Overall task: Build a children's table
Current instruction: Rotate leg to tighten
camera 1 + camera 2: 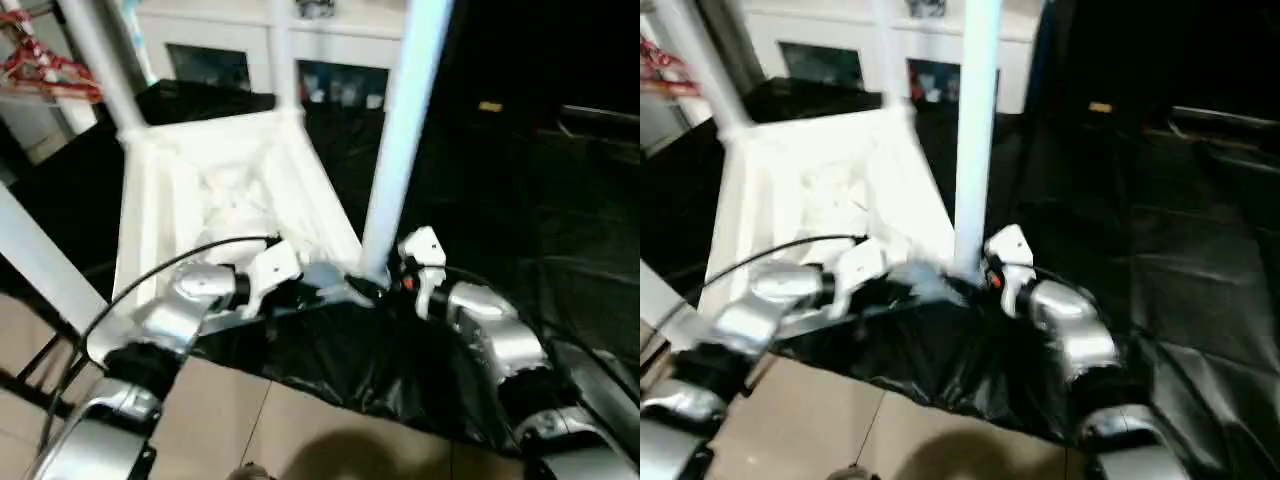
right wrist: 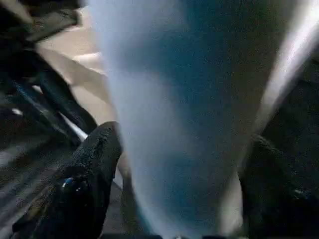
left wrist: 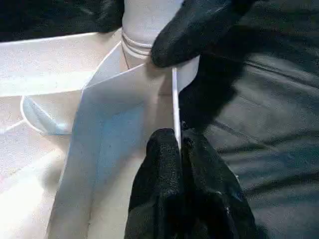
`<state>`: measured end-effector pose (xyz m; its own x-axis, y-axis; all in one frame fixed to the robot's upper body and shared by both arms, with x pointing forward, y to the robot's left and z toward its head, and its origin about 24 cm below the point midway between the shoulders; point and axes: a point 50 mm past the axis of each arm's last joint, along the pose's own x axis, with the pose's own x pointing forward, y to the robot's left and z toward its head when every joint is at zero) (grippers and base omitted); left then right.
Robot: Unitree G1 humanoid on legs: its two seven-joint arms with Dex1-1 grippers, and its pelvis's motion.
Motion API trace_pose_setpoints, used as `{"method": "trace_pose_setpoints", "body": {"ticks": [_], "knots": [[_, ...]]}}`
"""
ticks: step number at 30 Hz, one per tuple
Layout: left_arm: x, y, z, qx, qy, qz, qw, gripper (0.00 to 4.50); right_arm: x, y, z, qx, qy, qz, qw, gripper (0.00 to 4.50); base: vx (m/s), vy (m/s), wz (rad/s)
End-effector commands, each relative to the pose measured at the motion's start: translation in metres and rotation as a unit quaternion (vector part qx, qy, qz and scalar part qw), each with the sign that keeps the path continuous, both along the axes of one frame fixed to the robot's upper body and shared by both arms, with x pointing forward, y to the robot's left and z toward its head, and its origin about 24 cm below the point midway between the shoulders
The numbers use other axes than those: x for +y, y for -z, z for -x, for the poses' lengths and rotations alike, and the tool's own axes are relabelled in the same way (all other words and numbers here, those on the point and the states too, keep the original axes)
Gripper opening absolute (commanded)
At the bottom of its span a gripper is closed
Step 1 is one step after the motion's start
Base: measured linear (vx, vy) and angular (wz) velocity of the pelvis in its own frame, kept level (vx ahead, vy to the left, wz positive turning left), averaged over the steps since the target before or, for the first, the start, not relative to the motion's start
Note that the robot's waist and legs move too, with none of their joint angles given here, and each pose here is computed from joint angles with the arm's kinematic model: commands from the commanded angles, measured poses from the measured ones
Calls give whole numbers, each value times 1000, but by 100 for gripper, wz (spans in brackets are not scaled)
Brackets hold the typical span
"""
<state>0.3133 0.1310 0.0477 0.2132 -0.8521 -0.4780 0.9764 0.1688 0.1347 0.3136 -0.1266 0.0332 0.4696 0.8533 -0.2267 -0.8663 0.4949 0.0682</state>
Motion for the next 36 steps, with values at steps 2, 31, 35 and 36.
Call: {"method": "trace_pose_setpoints", "body": {"ticks": [2, 31, 35, 36], "knots": [[-4, -6, 4, -6, 54, 3, 999, 0, 5, -2, 12, 16, -98, -6, 995, 345, 0, 0, 0], [9, -7, 4, -9, 38, 3, 999, 0, -2, 4, 45, 74, -220, -7, 973, 241, 0, 0, 0], [3, -4, 0, -31, -10, 2, 999, 0, 4, 11, 32, 40, -121, -4, 992, 234, 0, 0, 0], [0, -3, -1, -34, -21, 2, 999, 0, 5, 13, 28, 35, -91, -1, 995, 230, 0, 0, 0]]}}
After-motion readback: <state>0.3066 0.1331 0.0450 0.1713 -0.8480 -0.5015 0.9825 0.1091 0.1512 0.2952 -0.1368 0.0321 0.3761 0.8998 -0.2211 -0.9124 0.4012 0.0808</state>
